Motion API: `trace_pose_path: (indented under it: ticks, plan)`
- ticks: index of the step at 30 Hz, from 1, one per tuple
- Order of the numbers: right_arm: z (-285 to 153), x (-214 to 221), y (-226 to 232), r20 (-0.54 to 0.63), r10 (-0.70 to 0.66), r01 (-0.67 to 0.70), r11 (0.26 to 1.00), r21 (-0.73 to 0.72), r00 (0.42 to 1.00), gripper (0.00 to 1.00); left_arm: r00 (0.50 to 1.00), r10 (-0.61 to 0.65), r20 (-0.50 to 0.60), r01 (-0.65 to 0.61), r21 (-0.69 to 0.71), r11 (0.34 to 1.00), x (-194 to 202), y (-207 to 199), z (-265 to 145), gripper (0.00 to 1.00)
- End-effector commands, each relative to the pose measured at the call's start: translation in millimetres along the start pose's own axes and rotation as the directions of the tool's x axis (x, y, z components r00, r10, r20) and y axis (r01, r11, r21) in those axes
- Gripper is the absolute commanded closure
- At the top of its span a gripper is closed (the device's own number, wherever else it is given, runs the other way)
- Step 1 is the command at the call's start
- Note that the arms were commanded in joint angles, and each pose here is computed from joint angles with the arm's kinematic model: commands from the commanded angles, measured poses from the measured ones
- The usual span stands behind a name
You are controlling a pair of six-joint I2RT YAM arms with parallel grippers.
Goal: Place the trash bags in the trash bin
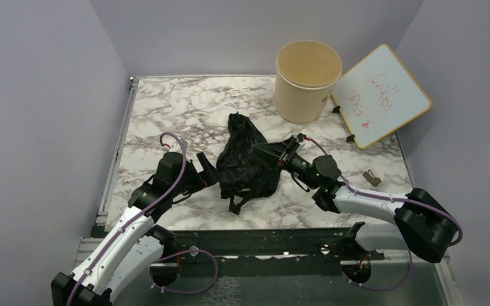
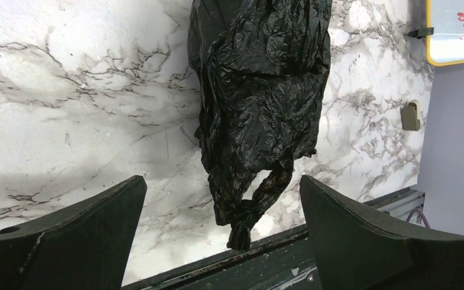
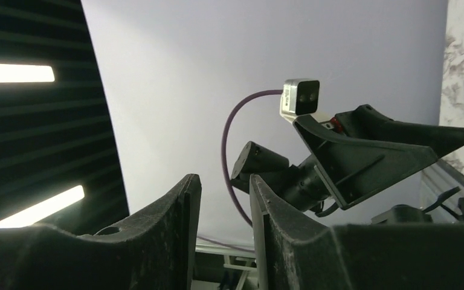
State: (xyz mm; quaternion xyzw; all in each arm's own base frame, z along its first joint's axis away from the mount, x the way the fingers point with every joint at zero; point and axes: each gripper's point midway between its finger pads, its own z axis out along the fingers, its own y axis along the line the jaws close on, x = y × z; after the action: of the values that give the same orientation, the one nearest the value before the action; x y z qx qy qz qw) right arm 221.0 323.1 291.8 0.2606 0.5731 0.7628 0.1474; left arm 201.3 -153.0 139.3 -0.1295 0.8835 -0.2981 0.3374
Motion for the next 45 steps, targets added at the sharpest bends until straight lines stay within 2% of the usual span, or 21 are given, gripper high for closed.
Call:
trace_pose_path:
  ticks: [1,4,8,10,12,14,15,17,20,23,25,27,29,30,32,33,36,38,40,42,45]
  plan:
    - [-6,3,18,-0.028,0.054,-0.057,0.994,-0.092,0.998,0.59,1.0,-0.003,0.004,0.003,0.021,1.0,2,-1,-1,0.01]
    - [-7,3,24,-0.03,0.041,-0.045,0.991,-0.129,0.999,0.54,1.0,0.005,-0.008,-0.005,0.013,1.0,5,2,1,0.01]
    - [-6,0,14,-0.034,0.079,-0.082,0.992,-0.092,0.996,0.42,0.999,-0.008,-0.034,0.008,-0.01,1.0,15,12,5,0.01]
    - [-8,-5,6,-0.022,0.054,-0.056,0.995,-0.082,0.998,0.38,0.999,-0.019,-0.041,0.019,-0.011,1.0,19,14,7,0.01]
    - [-10,-12,-11,-0.011,-0.06,0.06,0.998,-0.028,0.998,0.35,0.999,-0.035,-0.04,0.035,-0.014,0.999,20,16,7,0.01]
    - [-10,-23,-47,-0.016,-0.192,0.193,0.969,0.152,0.981,0.35,0.998,-0.05,-0.033,0.049,-0.019,0.999,20,17,8,0.01]
    - [-8,-27,-54,-0.039,-0.321,0.321,0.92,0.227,0.946,0.35,0.998,-0.054,-0.031,0.054,-0.023,0.998,21,19,9,0.01]
    - [-12,-50,-79,-0.121,-0.545,0.534,0.714,0.453,0.83,0.37,0.997,-0.066,-0.028,0.065,-0.031,0.997,22,21,11,0.01]
    - [-20,-72,-81,-0.228,-0.688,0.672,0.489,0.556,0.689,0.4,0.995,-0.092,-0.033,0.09,-0.042,0.995,26,26,14,0.01]
    - [-20,-69,-79,-0.317,-0.736,0.766,0.408,0.496,0.598,0.42,0.992,-0.126,-0.025,0.125,-0.047,0.991,28,29,15,0.01]
    - [-15,-50,-88,-0.426,-0.715,0.824,0.397,0.403,0.554,0.42,0.987,-0.158,-0.013,0.157,-0.049,0.986,29,30,14,0.01]
    - [-18,-35,-110,-0.547,-0.668,0.861,0.354,0.364,0.505,0.45,0.982,-0.186,0.008,0.187,-0.048,0.981,28,32,13,0.01]
    - [-23,-22,-130,-0.617,-0.653,0.897,0.296,0.327,0.44,0.46,0.977,-0.208,0.037,0.209,-0.04,0.977,25,33,11,0.01]
    - [-24,-18,-134,-0.627,-0.652,0.904,0.286,0.318,0.427,0.46,0.975,-0.214,0.052,0.216,-0.037,0.976,23,33,9,0.01]
    - [-24,-13,-134,-0.611,-0.659,0.898,0.295,0.326,0.438,0.45,0.973,-0.218,0.077,0.22,-0.024,0.975,19,32,5,0.01]
    - [-22,-13,-133,-0.587,-0.659,0.881,0.314,0.354,0.471,0.44,0.972,-0.218,0.084,0.22,-0.016,0.975,18,31,3,0.01]
    - [-9,-18,-115,-0.463,-0.644,0.784,0.404,0.471,0.609,0.36,0.971,-0.217,0.097,0.217,0.004,0.976,14,27,0,0.01]
    - [-4,-34,-108,-0.344,-0.626,0.674,0.42,0.608,0.7,0.36,0.971,-0.219,0.093,0.219,0.008,0.976,14,26,0,0.01]
    - [-7,-55,-109,-0.226,-0.609,0.533,0.386,0.753,0.76,0.37,0.973,-0.216,0.081,0.215,0.014,0.976,16,24,-1,0.01]
    - [-19,-71,-116,-0.089,-0.574,0.338,0.343,0.876,0.814,0.39,0.974,-0.215,0.072,0.214,0.021,0.977,18,23,-1,0.01]
    - [-20,-77,-121,-0.058,-0.568,0.277,0.309,0.91,0.821,0.38,0.975,-0.211,0.073,0.209,0.032,0.977,17,21,-3,0.01]
